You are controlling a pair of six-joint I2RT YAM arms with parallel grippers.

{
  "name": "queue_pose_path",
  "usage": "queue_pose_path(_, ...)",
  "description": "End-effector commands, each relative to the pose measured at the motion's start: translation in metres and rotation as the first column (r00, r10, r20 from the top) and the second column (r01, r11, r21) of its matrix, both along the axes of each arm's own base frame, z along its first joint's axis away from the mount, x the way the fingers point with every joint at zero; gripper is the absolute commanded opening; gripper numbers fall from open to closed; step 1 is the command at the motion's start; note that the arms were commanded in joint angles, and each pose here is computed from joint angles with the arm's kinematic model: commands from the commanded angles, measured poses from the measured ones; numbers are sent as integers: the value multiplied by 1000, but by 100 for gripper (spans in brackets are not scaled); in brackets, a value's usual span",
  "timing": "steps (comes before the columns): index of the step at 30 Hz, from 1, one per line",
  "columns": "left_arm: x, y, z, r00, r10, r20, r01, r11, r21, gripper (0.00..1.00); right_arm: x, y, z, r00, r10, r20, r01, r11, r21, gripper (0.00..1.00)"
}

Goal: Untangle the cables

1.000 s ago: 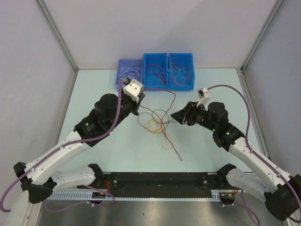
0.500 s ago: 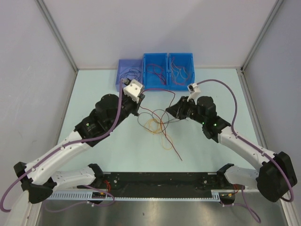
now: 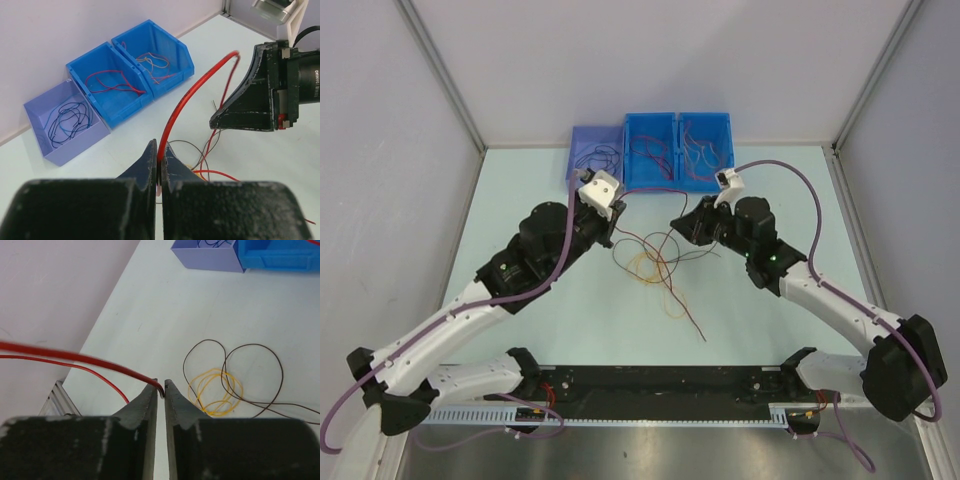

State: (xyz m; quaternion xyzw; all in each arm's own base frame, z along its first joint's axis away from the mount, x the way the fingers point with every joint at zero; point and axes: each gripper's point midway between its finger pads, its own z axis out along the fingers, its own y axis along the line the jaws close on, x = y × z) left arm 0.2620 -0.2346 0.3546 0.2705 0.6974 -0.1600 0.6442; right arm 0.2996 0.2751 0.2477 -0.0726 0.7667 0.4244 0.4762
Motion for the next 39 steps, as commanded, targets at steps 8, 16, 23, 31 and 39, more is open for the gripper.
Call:
queue_pose_path(8,6,2,8,1000,9,12,-8,999,-46,0,8,8,79,986,-10,168,-3,997,75,0)
queue_pose_path(16,21,-15,-2,1000,-17,-18,17,999,-39,0,14,19,167,953,21,303,-75,983,166,0)
queue_pose_path(23,22,-22,-2,999,-45,-13,43,996,-82,5,6,24,192,950,56,306,-129,967,222,0)
queue_pose_path(31,17,-23,1,997,-72,22,74,991,-109,7,-4,25,198,950,88,301,-164,957,239,0)
queue_pose_path(39,19,-30,-6,996,-85,8,86,989,-121,10,-7,28,207,944,102,313,-190,945,265,0)
